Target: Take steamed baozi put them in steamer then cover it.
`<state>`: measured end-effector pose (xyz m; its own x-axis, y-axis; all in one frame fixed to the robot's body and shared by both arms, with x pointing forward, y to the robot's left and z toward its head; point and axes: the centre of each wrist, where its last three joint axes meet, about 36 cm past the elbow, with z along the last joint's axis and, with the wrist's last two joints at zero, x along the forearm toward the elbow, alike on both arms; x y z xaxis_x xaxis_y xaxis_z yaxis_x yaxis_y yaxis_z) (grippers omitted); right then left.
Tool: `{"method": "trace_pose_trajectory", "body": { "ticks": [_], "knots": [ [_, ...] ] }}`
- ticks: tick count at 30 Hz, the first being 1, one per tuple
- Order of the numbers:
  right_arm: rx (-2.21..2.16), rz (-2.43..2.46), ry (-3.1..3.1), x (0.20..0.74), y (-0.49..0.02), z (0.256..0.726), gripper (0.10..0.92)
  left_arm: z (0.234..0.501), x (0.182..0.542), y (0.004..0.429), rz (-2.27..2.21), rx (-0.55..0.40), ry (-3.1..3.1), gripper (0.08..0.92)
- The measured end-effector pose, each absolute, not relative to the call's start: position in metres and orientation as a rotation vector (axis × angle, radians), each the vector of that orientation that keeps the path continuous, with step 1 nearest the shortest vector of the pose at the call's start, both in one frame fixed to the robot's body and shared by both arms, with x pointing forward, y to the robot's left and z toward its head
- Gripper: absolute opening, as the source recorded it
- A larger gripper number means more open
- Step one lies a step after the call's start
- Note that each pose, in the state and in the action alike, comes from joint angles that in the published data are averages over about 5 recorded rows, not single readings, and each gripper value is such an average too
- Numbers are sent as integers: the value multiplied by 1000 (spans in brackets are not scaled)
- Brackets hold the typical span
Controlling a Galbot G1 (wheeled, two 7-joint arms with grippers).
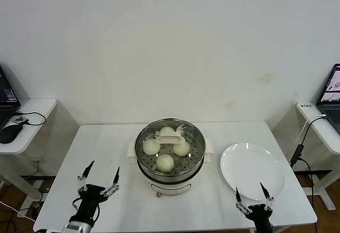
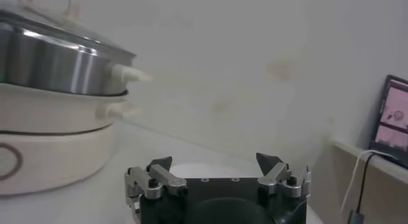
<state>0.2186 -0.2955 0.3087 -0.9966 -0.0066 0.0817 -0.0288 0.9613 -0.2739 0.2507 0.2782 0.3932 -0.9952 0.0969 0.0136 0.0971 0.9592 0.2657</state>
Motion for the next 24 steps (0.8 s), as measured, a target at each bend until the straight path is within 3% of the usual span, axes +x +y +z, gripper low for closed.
{"method": "trace_pose_trajectory", "body": {
  "ticks": [12, 24],
  "knots": [
    [55, 353, -3038, 208, -284, 312, 823, 361, 235, 308, -192, 1, -3083, 823],
    [89, 307, -3017, 200, -273, 316, 823, 350, 232, 324, -150, 58, -3059, 823]
  ]
}}
